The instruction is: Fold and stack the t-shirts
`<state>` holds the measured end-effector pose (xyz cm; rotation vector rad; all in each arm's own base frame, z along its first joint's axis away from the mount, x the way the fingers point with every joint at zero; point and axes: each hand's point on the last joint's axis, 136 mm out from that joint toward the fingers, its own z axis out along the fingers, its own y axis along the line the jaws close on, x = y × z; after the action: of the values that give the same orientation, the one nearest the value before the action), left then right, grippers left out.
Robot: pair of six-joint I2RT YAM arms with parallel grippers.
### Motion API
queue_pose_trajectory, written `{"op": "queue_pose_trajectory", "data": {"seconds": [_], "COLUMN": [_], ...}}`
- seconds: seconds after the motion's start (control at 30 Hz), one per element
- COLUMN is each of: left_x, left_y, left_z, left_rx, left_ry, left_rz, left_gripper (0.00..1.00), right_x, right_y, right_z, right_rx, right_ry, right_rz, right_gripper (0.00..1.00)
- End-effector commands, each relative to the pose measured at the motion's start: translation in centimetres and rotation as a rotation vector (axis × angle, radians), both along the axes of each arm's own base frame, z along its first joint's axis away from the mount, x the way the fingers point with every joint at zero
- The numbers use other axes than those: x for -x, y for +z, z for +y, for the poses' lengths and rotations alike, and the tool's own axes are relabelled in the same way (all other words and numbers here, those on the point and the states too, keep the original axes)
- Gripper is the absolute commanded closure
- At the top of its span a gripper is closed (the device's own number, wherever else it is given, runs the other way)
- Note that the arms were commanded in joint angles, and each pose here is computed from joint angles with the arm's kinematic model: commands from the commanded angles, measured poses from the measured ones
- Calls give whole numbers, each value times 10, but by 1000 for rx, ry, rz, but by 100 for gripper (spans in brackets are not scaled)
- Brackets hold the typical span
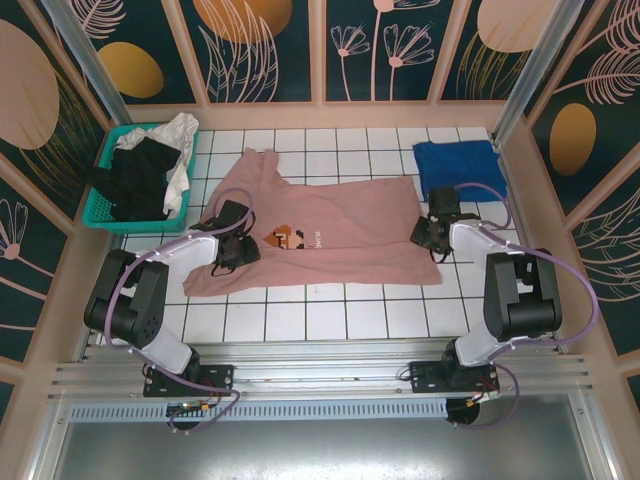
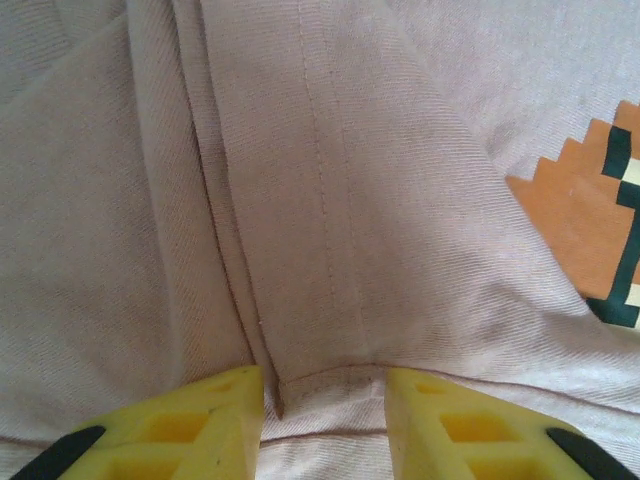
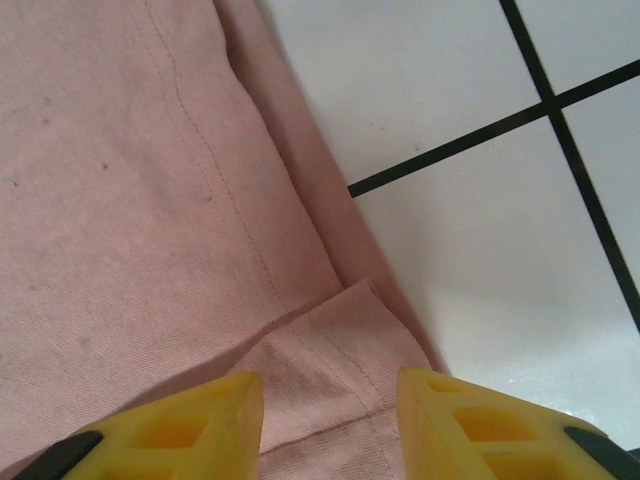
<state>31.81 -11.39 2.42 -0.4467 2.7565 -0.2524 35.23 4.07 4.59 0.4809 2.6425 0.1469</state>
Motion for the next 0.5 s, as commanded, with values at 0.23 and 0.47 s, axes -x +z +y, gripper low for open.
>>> {"op": "queue_pose_trajectory", "data": {"seconds": [0.23,0.47], "left_x": [-3,-9], "left_y": [-10,1], "left_z": [0,1], "left_rx": [-5,-19], "left_ry": [10,9], "left_rz": [22,-1], "left_gripper": [59,74], "right_x": [2,0], "right_y": [-9,-9], "right_z": [0,1], "right_rx": [4,-2], "right_ry": [22,25], "right_rz": [11,8], "right_gripper": [60,60]}}
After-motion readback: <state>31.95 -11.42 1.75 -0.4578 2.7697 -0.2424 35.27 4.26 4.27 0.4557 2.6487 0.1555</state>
